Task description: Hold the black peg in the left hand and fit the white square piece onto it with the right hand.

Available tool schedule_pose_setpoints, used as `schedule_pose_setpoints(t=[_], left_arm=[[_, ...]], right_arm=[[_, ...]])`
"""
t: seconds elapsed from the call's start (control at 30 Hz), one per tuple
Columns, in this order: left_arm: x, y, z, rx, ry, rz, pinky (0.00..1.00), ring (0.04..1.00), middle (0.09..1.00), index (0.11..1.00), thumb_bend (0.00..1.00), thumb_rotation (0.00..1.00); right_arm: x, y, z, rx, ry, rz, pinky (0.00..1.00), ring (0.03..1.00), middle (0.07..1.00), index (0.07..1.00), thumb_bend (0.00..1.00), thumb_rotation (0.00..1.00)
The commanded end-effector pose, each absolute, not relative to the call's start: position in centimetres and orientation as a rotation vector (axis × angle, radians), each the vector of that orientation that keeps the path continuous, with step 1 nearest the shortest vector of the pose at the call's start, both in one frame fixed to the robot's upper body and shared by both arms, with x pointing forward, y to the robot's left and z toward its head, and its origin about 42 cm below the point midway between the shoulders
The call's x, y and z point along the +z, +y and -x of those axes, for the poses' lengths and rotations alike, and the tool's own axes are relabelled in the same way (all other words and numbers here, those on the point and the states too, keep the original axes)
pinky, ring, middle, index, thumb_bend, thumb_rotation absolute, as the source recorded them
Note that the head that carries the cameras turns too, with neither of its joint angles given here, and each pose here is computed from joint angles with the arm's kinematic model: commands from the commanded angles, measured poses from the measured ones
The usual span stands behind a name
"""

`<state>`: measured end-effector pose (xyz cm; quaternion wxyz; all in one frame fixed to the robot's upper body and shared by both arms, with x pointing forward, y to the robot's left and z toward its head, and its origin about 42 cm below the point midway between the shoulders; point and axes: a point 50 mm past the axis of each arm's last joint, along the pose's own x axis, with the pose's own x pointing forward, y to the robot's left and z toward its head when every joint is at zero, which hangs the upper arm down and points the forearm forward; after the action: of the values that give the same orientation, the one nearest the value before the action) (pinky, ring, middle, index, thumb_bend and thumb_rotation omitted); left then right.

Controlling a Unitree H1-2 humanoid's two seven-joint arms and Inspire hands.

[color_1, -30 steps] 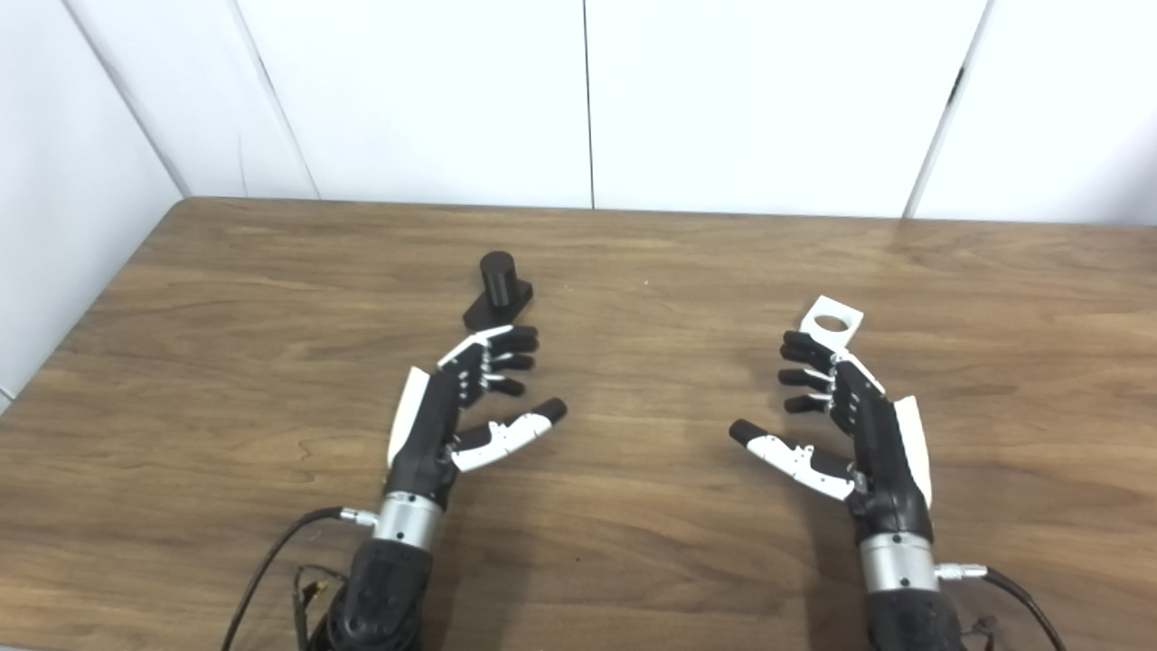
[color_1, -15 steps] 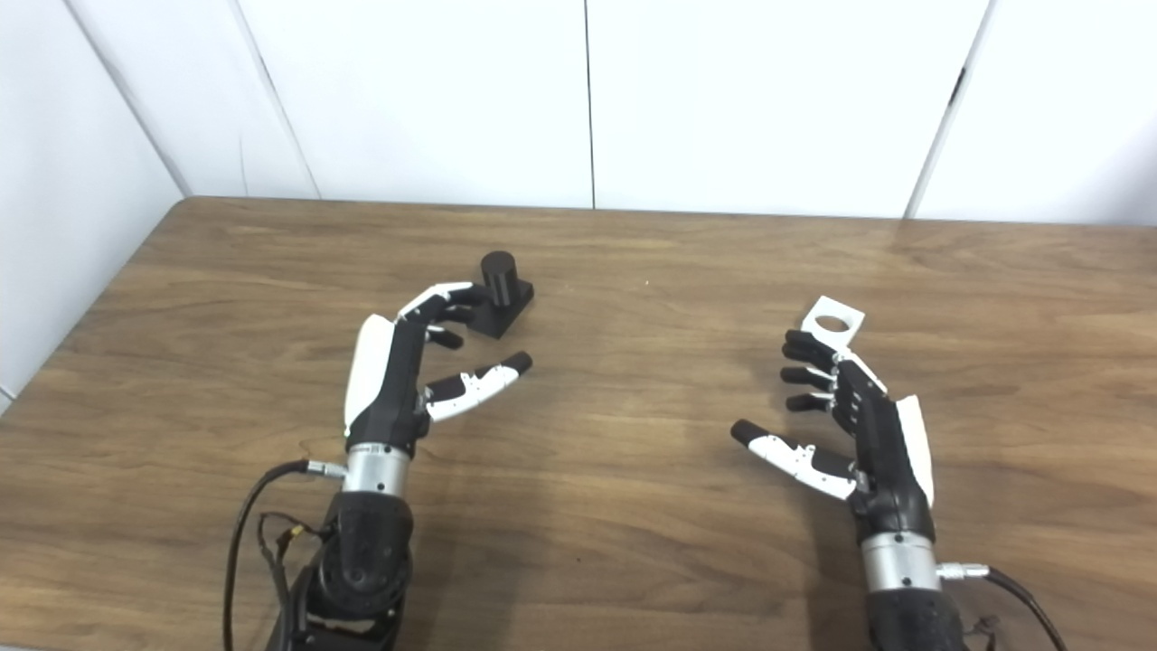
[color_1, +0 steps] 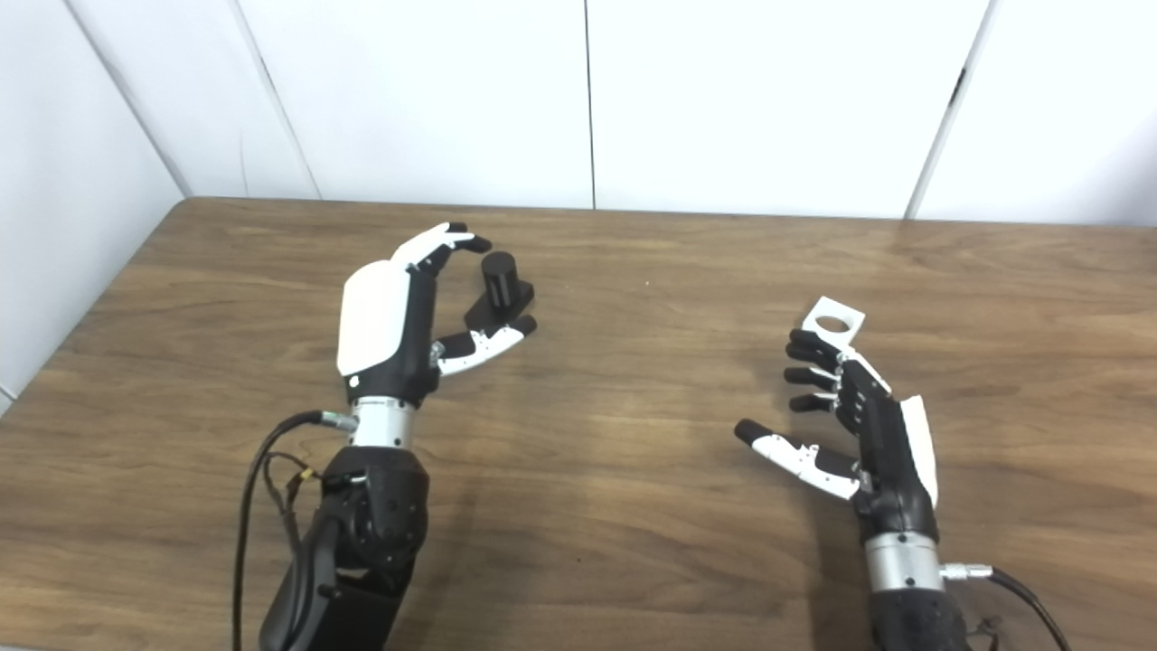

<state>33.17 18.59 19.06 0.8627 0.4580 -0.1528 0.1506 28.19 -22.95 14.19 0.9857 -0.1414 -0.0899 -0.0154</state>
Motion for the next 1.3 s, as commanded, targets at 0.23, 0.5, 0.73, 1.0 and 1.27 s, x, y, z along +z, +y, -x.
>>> schedule_pose_setpoints(t=[0.23,0.5,0.73,1.0,1.27], left_arm=[[21.4,18.3,-36.9,0.408,-0.359,-1.176,0.87,0.952,0.926,0.705,0.83,0.5],[21.1,18.3,-39.0,0.436,-0.304,-1.263,0.89,0.947,0.94,0.719,0.85,0.55],[20.6,18.8,-40.6,0.439,-0.217,-1.276,0.9,0.951,0.951,0.724,0.87,0.56],[20.0,19.0,-41.3,0.424,-0.088,-1.217,0.83,0.961,0.975,0.785,0.89,0.6],[20.1,19.2,-41.8,0.38,0.041,-1.021,0.86,0.974,1.0,0.835,0.86,0.46]], right_arm=[[16.0,-22.4,-28.6,-0.034,-0.271,0.268,0.58,0.7,0.764,0.76,0.65,0.18],[16.0,-22.4,-28.6,-0.041,-0.273,0.265,0.57,0.69,0.759,0.755,0.66,0.18],[16.0,-22.5,-28.5,-0.042,-0.273,0.264,0.58,0.696,0.76,0.756,0.65,0.17],[16.0,-22.5,-28.4,-0.041,-0.273,0.274,0.59,0.705,0.761,0.758,0.65,0.16],[15.8,-22.5,-28.4,-0.039,-0.274,0.274,0.59,0.705,0.761,0.757,0.65,0.18]])
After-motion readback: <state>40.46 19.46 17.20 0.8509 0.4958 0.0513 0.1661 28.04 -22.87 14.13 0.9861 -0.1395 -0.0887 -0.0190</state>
